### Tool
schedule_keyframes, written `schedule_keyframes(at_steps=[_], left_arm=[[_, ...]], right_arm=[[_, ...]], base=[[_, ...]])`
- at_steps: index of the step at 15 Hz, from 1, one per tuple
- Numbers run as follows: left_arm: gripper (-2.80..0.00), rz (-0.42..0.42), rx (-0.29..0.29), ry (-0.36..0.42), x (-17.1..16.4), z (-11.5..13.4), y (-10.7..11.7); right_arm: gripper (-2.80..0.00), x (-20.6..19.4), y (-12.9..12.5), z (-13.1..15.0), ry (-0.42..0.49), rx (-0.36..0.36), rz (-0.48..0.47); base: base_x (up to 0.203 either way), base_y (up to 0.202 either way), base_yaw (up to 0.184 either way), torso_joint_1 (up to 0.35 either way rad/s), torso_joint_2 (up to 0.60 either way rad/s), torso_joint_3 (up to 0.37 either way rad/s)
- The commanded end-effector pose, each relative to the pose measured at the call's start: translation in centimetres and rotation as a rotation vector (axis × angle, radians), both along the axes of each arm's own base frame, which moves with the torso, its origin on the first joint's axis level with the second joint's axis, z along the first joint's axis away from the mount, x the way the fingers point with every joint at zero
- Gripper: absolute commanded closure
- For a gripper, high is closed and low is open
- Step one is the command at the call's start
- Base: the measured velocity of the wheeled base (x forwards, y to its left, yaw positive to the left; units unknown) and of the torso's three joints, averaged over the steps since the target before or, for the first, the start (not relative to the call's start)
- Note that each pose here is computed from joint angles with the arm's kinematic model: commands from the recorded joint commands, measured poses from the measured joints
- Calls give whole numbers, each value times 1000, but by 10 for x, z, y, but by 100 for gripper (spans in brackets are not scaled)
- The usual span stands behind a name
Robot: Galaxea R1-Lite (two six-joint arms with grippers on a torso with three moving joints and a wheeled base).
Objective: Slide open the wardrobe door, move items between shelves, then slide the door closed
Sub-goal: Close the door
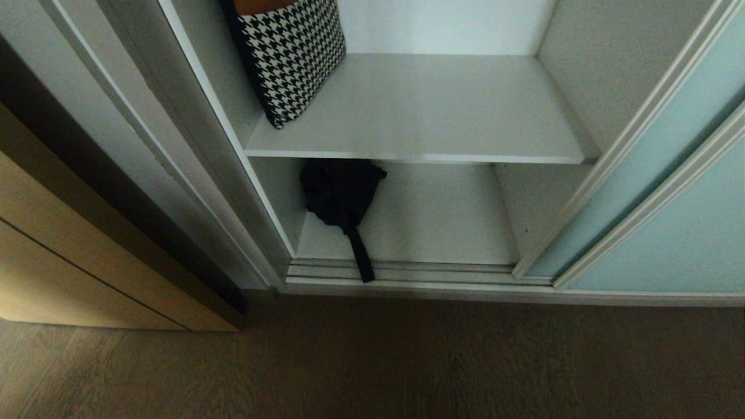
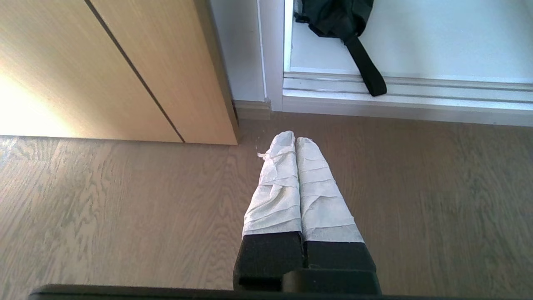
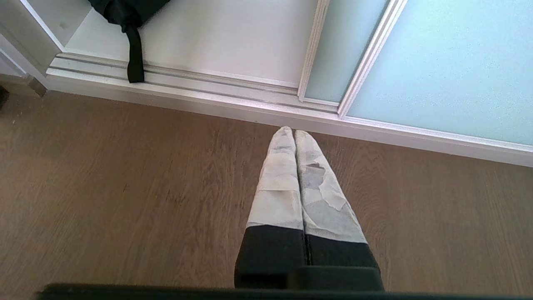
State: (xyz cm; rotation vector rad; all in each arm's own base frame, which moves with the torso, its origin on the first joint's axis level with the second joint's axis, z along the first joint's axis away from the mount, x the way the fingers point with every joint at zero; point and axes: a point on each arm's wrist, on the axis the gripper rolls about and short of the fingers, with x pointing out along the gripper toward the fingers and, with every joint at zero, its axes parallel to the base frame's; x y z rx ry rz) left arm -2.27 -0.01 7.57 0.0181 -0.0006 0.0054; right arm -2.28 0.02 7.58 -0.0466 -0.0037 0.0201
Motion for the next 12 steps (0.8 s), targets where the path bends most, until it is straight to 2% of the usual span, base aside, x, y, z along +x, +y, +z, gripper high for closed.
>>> schedule_keyframes(at_steps=[1, 7, 12], left_arm=[[0, -1, 0, 1, 0, 0, 0], [0, -1, -1, 1, 0, 0, 0], [0, -1, -1, 1, 0, 0, 0]], right_arm=[[0, 0, 0, 0, -1, -1, 1], [0, 0, 0, 0, 0, -1, 1], [0, 0, 0, 0, -1, -1, 1]], base=[[0, 0, 0, 0, 0, 0], [0, 0, 0, 0, 0, 0], [2, -165, 3, 7, 4, 2]])
